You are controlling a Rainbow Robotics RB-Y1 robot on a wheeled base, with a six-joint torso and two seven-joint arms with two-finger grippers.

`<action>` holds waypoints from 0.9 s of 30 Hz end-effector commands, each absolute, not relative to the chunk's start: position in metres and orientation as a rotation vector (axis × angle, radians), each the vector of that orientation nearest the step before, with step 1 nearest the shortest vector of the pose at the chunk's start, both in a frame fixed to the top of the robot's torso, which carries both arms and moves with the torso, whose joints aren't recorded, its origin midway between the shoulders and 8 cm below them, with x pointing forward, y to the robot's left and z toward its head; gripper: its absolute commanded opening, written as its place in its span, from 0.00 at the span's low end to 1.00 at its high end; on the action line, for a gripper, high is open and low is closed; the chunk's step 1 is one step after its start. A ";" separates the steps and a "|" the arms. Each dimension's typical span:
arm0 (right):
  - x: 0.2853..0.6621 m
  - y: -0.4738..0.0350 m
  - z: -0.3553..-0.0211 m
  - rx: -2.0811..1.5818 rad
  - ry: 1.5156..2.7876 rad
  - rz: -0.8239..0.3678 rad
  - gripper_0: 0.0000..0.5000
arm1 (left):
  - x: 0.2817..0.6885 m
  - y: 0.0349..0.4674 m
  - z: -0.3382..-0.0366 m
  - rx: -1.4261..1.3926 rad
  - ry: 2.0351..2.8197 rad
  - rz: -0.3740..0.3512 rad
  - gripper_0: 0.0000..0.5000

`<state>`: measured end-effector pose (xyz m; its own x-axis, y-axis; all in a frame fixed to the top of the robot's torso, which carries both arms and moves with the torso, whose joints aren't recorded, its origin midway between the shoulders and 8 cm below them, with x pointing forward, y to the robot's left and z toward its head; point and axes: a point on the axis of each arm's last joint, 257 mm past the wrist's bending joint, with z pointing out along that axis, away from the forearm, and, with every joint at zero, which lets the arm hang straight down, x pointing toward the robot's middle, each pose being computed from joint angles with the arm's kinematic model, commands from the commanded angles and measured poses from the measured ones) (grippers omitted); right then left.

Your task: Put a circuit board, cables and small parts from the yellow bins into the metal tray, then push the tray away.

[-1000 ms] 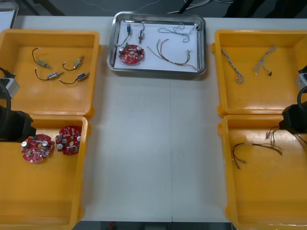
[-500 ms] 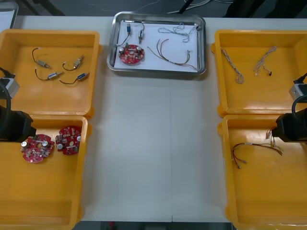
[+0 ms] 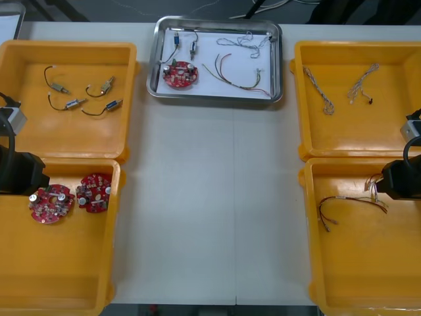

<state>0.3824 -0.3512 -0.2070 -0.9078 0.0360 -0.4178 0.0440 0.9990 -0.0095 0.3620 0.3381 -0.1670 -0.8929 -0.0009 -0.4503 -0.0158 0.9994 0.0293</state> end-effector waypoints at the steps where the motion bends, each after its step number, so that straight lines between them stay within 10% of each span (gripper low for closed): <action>1: 0.381 -0.360 -0.198 0.084 2.688 -0.028 1.00 | 0.358 0.352 -0.157 0.088 2.663 0.130 1.00; 27: 0.381 -0.360 -0.198 0.084 2.688 -0.028 1.00 | 0.358 0.352 -0.157 0.088 2.663 0.130 1.00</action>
